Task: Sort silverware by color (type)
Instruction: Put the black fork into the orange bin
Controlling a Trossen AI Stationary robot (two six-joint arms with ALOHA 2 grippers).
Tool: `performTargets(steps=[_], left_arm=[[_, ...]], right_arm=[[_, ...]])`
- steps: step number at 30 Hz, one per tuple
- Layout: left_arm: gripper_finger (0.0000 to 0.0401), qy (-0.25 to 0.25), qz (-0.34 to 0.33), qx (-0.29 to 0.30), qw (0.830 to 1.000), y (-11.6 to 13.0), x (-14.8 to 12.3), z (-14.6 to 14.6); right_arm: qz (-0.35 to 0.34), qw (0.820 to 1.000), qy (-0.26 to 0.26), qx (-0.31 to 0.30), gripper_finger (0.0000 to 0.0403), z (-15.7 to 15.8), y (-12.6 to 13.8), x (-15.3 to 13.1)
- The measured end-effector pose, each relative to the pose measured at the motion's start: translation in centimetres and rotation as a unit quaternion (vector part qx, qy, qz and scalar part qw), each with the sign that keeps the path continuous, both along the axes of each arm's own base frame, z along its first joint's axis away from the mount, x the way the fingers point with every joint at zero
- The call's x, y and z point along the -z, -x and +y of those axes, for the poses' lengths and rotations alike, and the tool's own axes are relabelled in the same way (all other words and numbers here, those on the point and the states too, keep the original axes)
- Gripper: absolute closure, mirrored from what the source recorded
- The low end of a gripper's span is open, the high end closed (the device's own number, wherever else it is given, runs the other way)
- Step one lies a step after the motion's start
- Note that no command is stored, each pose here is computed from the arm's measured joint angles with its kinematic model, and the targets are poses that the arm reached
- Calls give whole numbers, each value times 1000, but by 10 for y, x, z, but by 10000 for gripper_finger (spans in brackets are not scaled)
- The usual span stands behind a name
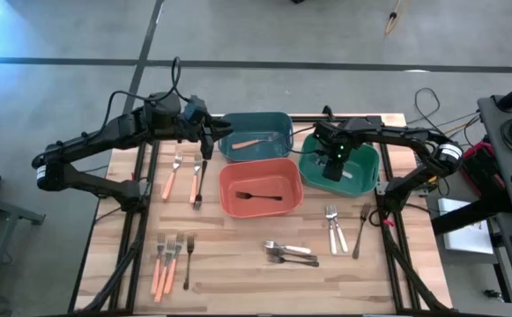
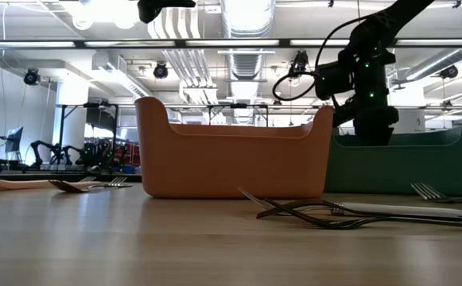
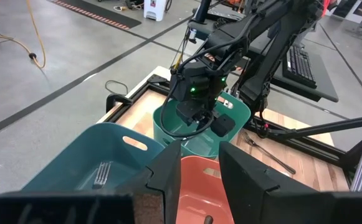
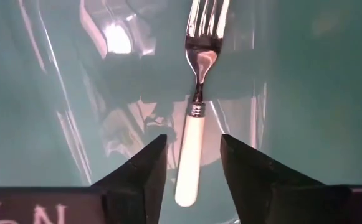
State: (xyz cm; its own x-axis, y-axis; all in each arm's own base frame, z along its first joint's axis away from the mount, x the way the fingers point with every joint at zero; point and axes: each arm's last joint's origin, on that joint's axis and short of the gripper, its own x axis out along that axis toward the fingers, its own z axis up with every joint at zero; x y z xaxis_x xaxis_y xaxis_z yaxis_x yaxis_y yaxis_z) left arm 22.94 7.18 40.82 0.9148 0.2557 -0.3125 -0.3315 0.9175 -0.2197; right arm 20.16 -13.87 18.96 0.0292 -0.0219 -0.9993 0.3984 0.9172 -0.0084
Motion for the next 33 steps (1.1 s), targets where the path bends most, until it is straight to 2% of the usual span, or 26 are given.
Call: performTargets(steps=[7,10,13,17,22,26,29,33], left_arm=[[310,20,11,-8,1000,1,3,0],[310,49,43,-52,997,4,10,1],[310,87,99,-119,984,12,22,2],[310,152,191,-178,953,20,42,3],[310,241,314,-249,884,26,76,12],[310,337,359,-224,841,21,120,25],[310,372,371,-215,823,18,157,30],[310,395,386,-222,803,19,195,29]], right_arm=[[12,1000,-9,22,268,-2,-3,-27],[-10,999,4,34,273,-4,-8,-51],[-53,997,27,45,278,-6,-13,-78],[-119,989,64,67,284,-8,-17,-116],[-215,966,113,87,290,-10,-20,-160],[-270,948,143,86,295,-9,-19,-185],[-293,939,156,84,297,-8,-17,-196],[-298,938,159,84,298,-6,-14,-199]])
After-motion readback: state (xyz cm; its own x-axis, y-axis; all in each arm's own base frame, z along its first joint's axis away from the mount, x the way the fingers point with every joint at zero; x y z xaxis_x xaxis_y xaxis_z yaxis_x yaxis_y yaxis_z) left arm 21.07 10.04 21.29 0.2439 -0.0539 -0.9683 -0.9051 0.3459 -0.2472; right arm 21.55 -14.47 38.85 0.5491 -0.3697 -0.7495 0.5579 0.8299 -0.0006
